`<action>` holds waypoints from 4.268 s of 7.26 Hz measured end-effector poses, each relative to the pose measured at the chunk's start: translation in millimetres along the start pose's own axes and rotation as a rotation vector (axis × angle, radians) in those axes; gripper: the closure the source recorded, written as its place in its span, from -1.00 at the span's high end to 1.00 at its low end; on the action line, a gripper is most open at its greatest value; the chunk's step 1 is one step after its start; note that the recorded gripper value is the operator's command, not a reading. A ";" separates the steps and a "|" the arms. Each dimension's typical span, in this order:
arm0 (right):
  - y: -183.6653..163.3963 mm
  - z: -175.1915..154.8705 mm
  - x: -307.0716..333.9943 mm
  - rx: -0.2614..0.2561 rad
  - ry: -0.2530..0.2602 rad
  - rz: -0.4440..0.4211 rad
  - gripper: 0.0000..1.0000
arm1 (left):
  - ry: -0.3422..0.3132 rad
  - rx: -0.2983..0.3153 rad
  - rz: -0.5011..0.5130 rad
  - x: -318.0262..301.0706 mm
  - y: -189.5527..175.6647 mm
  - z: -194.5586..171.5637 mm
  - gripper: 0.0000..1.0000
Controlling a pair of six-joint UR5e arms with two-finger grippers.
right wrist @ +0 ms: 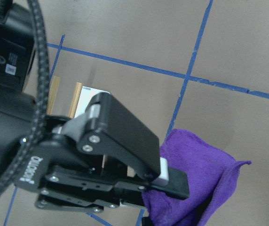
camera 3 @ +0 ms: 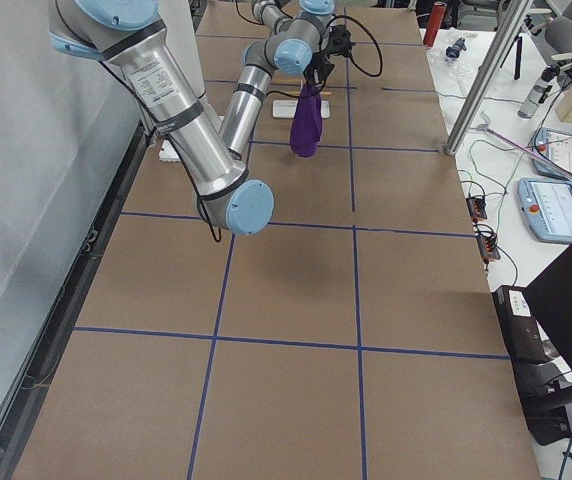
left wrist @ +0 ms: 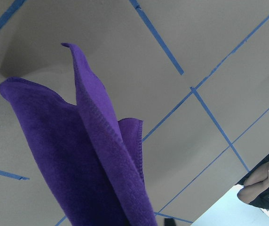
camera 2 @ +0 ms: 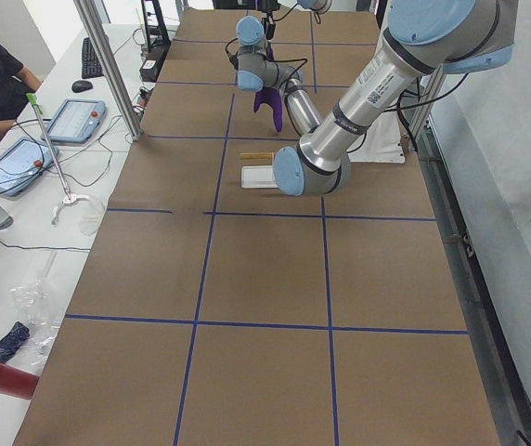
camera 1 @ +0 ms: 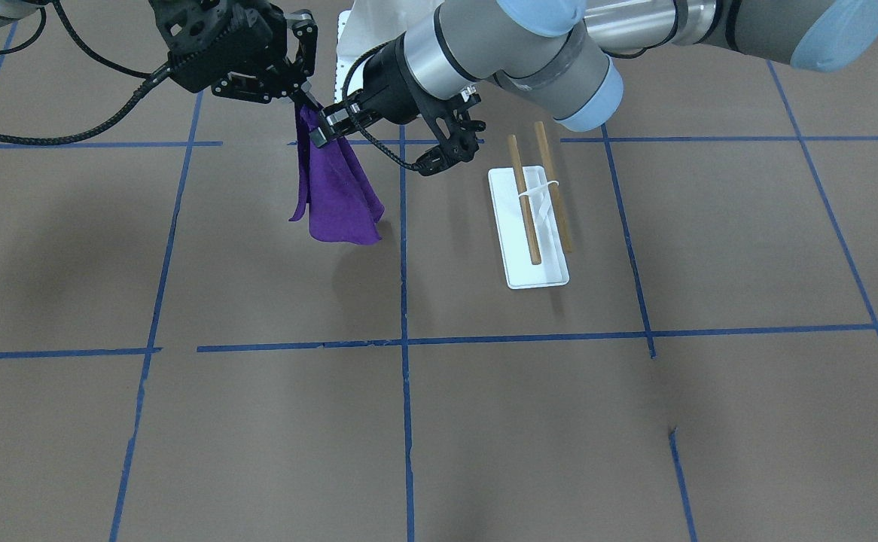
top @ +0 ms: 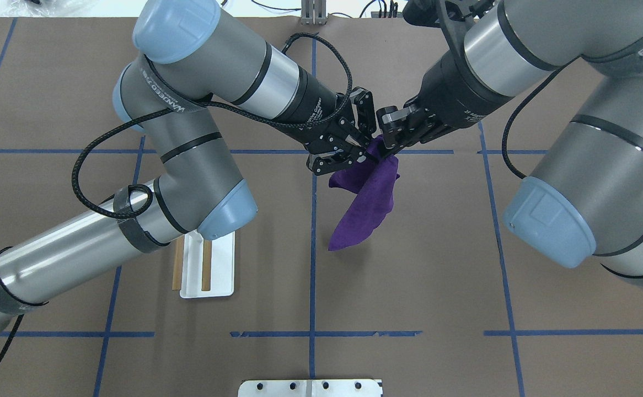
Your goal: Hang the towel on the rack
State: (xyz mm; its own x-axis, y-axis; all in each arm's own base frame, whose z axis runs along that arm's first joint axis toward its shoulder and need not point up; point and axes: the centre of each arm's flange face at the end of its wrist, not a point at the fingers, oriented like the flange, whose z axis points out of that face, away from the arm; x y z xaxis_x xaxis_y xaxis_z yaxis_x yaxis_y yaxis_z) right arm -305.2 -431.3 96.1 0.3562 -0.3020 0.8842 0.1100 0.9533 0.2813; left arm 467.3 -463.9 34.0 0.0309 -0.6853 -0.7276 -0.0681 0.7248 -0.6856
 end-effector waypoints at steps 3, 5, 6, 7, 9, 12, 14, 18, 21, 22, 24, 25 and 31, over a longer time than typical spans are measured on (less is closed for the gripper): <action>-0.5 -2.6 3.7 0.033 0.024 -0.002 1.00 | 0.003 -0.005 0.003 -0.4 2.7 -1.6 -1.00; 14.4 -23.8 23.4 0.069 0.037 0.001 1.00 | 0.009 -0.013 0.025 -2.6 7.4 -8.8 -1.00; 25.9 -36.3 45.6 0.083 0.054 0.023 1.00 | 0.010 -0.015 0.068 -16.1 5.6 -19.2 -1.00; 37.7 -47.1 78.9 0.091 0.088 0.059 1.00 | 0.000 -0.021 0.161 -48.1 -0.7 -38.7 -1.00; 55.7 -71.3 171.0 0.088 0.192 0.063 1.00 | -0.046 -0.039 0.379 -96.3 -26.5 -87.5 -1.00; 61.3 -95.3 268.0 0.040 0.242 0.011 1.00 | -0.115 -0.014 0.690 -141.7 -102.3 -161.4 -1.00; 60.1 -100.4 282.8 0.039 0.248 0.004 1.00 | -0.160 0.007 0.810 -178.6 -150.2 -199.5 -1.00; 61.8 -111.3 296.6 0.050 0.258 0.006 1.00 | -0.225 0.036 0.848 -242.0 -197.1 -229.2 -1.00; 62.4 -116.8 301.5 0.056 0.262 0.011 1.00 | -0.249 0.039 0.809 -259.6 -213.9 -228.1 0.99; 62.8 -116.7 302.3 0.055 0.262 0.013 1.00 | -0.260 0.046 0.792 -264.5 -222.3 -225.6 1.00; 65.6 -116.9 310.3 0.051 0.267 0.029 1.00 | -0.286 0.083 0.759 -288.3 -243.9 -230.0 1.00; 66.6 -120.8 324.1 0.054 0.278 0.054 1.00 | -0.298 0.114 0.777 -302.2 -253.8 -239.4 1.00; 93.2 -184.6 565.9 -0.020 0.472 0.109 1.00 | -0.663 0.486 1.190 -410.4 -372.4 -466.6 1.00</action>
State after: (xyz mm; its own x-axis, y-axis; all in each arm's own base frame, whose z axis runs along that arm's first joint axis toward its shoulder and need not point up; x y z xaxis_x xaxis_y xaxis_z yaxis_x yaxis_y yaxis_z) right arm 77.9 -512.9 553.9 0.7483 -0.1701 0.6412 0.0644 0.9806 0.1850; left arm 14.7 -485.6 599.2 0.6557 0.3906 -0.6462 -0.0472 0.8753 0.4812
